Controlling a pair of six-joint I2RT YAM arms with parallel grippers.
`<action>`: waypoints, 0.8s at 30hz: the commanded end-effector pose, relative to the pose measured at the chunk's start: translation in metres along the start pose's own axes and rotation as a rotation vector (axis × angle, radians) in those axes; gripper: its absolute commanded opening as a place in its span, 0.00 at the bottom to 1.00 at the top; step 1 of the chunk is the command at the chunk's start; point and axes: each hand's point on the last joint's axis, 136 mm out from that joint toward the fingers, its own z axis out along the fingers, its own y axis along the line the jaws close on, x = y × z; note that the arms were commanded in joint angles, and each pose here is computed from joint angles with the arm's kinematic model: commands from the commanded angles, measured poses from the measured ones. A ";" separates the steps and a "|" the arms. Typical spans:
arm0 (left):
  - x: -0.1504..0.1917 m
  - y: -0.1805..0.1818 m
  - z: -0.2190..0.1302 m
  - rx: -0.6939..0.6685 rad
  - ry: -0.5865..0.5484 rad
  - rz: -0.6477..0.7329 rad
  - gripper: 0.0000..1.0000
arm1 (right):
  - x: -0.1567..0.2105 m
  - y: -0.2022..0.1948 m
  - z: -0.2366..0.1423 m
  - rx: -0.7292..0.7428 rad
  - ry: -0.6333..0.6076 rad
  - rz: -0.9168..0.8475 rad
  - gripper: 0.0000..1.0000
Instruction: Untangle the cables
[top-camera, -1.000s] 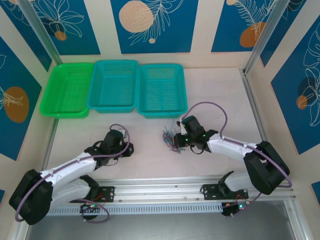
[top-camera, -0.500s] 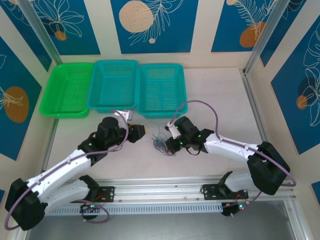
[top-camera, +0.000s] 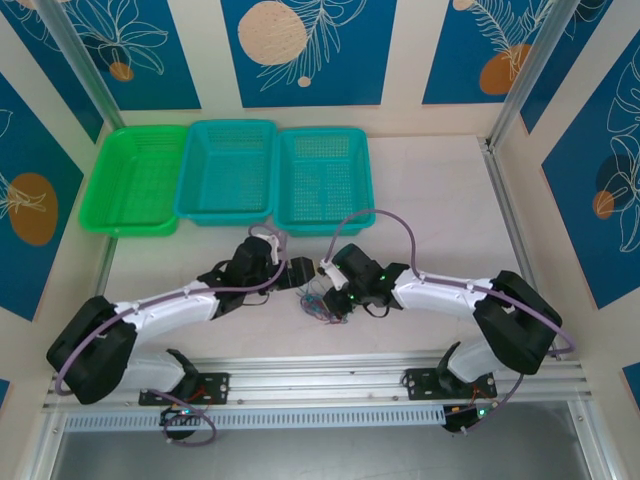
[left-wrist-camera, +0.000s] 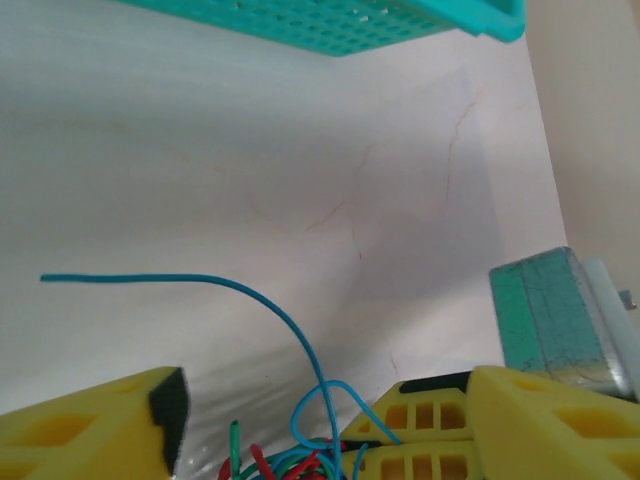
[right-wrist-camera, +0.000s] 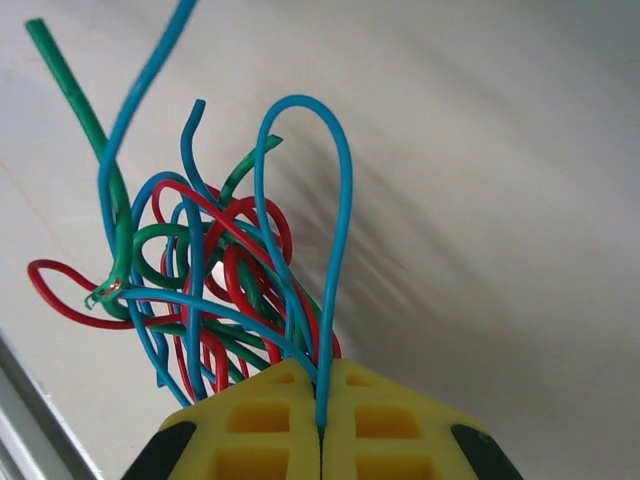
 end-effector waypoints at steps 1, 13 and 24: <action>-0.004 0.003 0.008 -0.041 -0.028 -0.033 0.63 | -0.020 0.028 -0.004 -0.074 -0.064 -0.076 0.00; 0.000 0.003 0.016 0.019 -0.024 -0.067 0.26 | -0.028 0.029 -0.021 -0.090 -0.171 -0.069 0.00; -0.034 -0.005 -0.038 -0.019 -0.194 0.000 0.00 | 0.000 -0.064 -0.013 0.298 -0.068 0.265 0.01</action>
